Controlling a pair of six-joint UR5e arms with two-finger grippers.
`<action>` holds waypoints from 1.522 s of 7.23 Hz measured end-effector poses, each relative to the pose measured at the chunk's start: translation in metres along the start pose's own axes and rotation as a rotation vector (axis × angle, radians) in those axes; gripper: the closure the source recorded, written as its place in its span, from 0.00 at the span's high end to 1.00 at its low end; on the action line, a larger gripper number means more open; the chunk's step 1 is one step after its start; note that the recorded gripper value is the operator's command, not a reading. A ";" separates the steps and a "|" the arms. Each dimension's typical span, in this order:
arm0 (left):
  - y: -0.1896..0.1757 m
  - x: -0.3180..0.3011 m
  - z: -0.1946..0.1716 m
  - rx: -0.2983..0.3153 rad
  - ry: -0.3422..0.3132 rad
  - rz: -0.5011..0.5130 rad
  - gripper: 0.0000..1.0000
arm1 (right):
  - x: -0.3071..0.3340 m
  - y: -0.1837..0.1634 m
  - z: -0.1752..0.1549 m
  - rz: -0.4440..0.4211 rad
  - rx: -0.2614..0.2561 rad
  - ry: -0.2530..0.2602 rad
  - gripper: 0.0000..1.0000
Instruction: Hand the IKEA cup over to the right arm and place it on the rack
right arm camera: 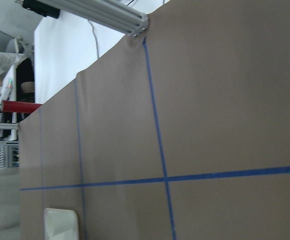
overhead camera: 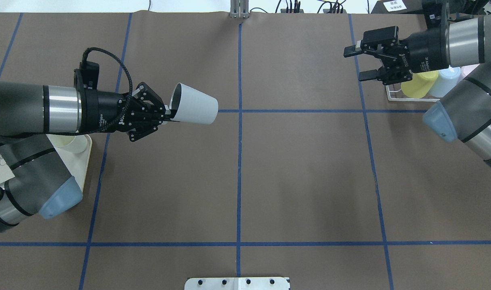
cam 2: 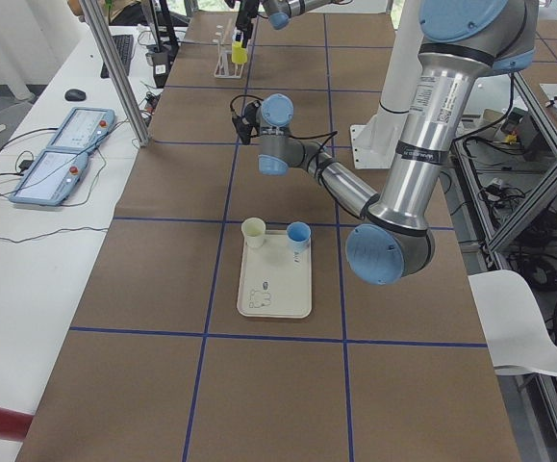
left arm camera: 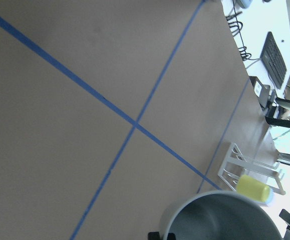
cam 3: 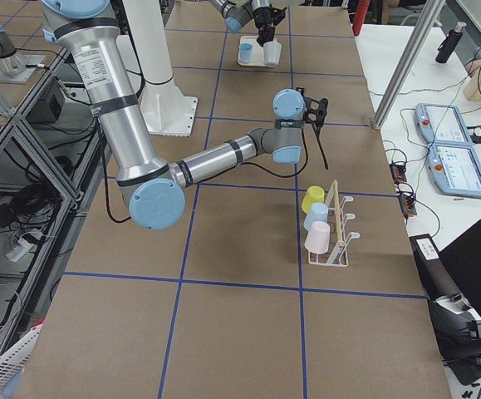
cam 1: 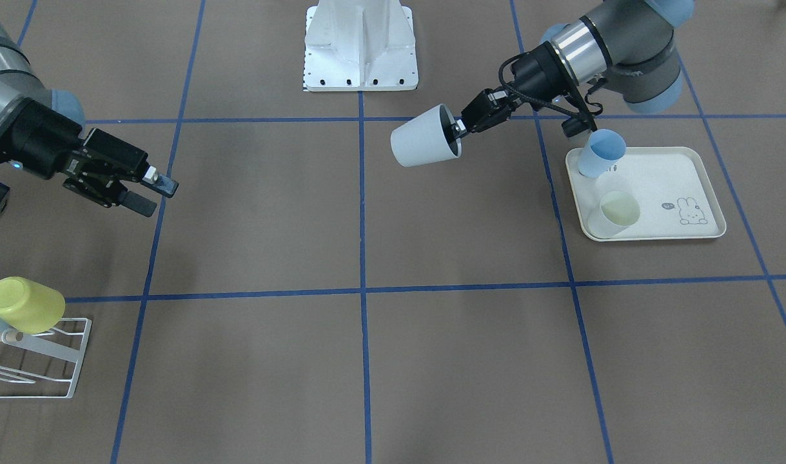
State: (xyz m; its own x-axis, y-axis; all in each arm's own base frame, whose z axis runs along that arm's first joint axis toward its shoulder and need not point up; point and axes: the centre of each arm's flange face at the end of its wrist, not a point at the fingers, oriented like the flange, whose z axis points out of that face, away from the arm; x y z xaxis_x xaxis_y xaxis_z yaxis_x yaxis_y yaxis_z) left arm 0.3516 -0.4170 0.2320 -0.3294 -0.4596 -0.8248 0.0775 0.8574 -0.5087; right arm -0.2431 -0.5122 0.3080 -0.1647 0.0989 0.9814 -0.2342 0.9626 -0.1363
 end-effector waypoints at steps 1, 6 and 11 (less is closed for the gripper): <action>0.014 0.014 0.010 -0.056 0.069 -0.073 0.00 | -0.004 0.026 0.014 0.019 0.002 -0.137 0.97; 0.082 0.014 0.038 -0.281 0.359 -0.314 0.00 | -0.046 0.112 0.057 0.045 -0.101 -0.585 0.97; 0.106 0.010 0.064 -0.304 0.400 -0.360 0.00 | -0.066 0.144 0.069 0.040 -0.173 -0.630 0.97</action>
State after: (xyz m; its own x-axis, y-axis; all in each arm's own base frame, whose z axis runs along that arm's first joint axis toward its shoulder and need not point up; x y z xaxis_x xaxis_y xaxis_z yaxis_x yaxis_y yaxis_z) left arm 0.4170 -0.3456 0.1534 -0.6166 -0.6607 -0.4280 -0.3562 0.7190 -0.5967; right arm -0.3327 -0.3972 0.2142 -0.7126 0.0195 0.7013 -0.0673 0.9931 -0.0959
